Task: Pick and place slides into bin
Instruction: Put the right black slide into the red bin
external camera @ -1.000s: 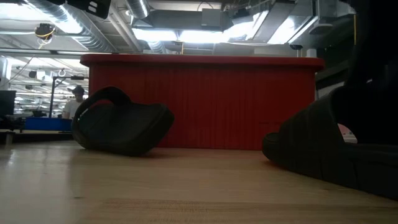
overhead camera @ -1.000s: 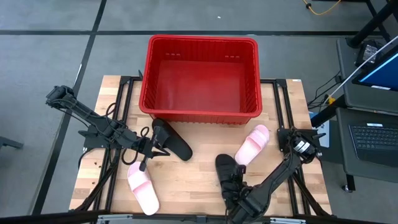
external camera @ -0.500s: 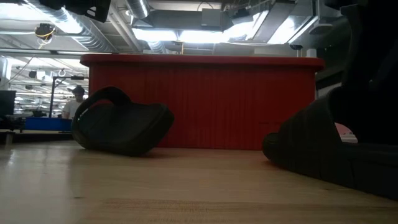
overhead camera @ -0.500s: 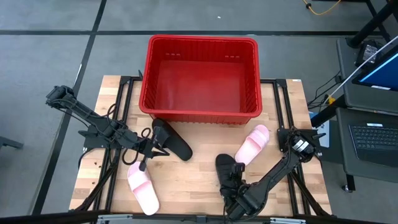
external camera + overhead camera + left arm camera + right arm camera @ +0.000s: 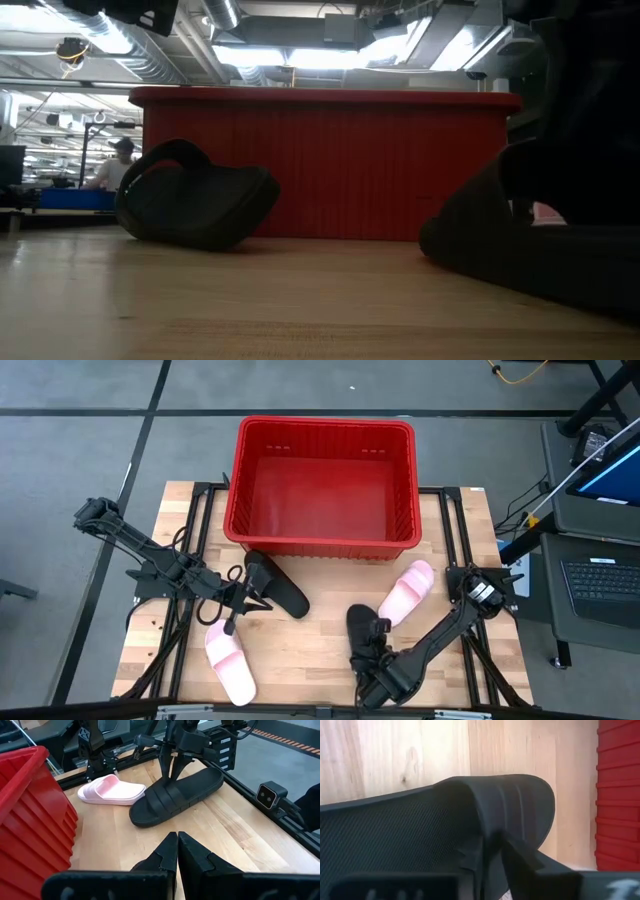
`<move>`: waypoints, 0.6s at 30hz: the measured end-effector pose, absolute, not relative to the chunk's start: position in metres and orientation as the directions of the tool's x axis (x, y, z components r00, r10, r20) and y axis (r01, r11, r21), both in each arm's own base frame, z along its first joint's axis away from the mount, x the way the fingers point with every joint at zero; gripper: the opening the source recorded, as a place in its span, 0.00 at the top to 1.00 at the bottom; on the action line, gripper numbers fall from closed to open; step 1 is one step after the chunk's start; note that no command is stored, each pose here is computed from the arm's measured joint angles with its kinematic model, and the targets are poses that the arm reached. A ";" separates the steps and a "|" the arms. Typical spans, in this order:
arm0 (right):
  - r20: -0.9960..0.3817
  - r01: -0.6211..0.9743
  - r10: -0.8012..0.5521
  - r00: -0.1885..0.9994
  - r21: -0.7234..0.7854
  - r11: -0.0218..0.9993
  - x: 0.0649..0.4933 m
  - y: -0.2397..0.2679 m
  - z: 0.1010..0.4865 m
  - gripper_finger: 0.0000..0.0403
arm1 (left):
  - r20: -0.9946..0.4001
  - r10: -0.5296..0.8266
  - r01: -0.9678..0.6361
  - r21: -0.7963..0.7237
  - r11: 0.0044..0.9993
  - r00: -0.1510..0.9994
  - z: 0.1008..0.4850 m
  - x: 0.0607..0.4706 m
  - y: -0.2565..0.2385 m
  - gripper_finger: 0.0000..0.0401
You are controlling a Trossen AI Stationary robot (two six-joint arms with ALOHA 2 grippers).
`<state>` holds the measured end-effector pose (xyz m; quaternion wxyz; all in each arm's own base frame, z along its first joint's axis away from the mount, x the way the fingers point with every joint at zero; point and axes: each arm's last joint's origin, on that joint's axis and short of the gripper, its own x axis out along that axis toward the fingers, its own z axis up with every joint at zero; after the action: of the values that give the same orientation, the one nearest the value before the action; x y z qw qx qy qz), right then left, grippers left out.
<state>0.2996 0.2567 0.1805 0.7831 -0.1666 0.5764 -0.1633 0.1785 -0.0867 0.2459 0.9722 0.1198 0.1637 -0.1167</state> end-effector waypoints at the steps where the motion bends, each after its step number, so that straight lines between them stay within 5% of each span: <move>1: -0.848 0.064 -0.449 0.282 -0.451 0.890 0.300 0.256 0.181 0.88 | -0.346 -0.188 0.264 0.187 0.946 0.919 0.246 0.178 -0.087 0.98; 4: -0.849 0.064 -0.449 0.279 -0.450 0.891 0.301 0.255 0.181 0.96 | -0.346 -0.188 0.262 0.181 0.948 0.919 0.246 0.178 -0.087 0.98; 18: -0.860 0.038 -0.438 0.263 -0.444 0.895 0.301 0.256 0.183 0.97 | -0.344 -0.188 0.261 0.180 0.948 0.920 0.246 0.179 -0.087 0.99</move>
<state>0.3007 0.2559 0.1833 0.7763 -0.1700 0.5873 -0.1534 0.1786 -0.0867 0.2461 0.9734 0.1120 0.1635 -0.1154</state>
